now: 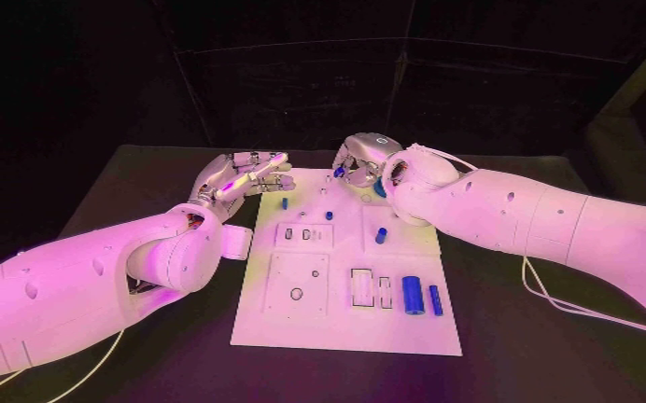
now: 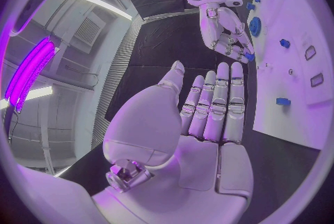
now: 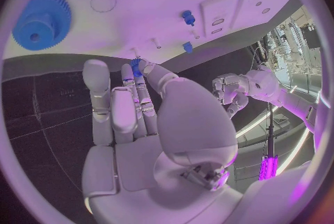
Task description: Assemble the parts on the task board
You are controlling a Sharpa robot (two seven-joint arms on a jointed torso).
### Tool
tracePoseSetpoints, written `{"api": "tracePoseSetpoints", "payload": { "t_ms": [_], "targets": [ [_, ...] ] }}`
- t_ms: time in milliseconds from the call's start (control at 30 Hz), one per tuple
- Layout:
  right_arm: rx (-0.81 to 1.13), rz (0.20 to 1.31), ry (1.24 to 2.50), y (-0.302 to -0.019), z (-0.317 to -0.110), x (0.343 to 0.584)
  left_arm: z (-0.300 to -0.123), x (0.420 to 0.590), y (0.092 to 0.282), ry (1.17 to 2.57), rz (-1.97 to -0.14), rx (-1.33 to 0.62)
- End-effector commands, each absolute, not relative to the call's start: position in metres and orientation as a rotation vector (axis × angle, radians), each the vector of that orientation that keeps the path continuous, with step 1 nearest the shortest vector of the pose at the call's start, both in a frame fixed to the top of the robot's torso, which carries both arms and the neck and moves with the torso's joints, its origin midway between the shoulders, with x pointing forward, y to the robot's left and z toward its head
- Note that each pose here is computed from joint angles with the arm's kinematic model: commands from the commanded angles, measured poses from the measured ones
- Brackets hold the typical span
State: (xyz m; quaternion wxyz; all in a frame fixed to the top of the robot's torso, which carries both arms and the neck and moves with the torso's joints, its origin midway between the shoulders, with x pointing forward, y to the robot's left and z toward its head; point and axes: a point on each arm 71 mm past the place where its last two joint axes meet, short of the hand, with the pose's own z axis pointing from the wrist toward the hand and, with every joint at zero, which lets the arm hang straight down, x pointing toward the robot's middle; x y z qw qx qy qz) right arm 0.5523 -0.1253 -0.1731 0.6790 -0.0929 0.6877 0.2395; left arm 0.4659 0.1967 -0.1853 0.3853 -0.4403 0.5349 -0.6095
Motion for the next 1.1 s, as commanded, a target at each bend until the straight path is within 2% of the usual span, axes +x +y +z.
{"api": "tracePoseSetpoints", "payload": {
  "t_ms": [33,767,1100],
  "targets": [
    [-0.186,0.531,1.543,-0.124,-0.172,0.556,-0.184,0.465,0.195,1.369,-1.569,-1.110],
    [-0.226,0.476,1.612,-0.109,-0.179,0.564,-0.181,0.464,0.193,1.372,-1.578,-1.106],
    [-0.216,0.445,1.589,-0.109,-0.178,0.567,-0.180,0.464,0.193,1.372,-1.579,-1.105]
  ]
}}
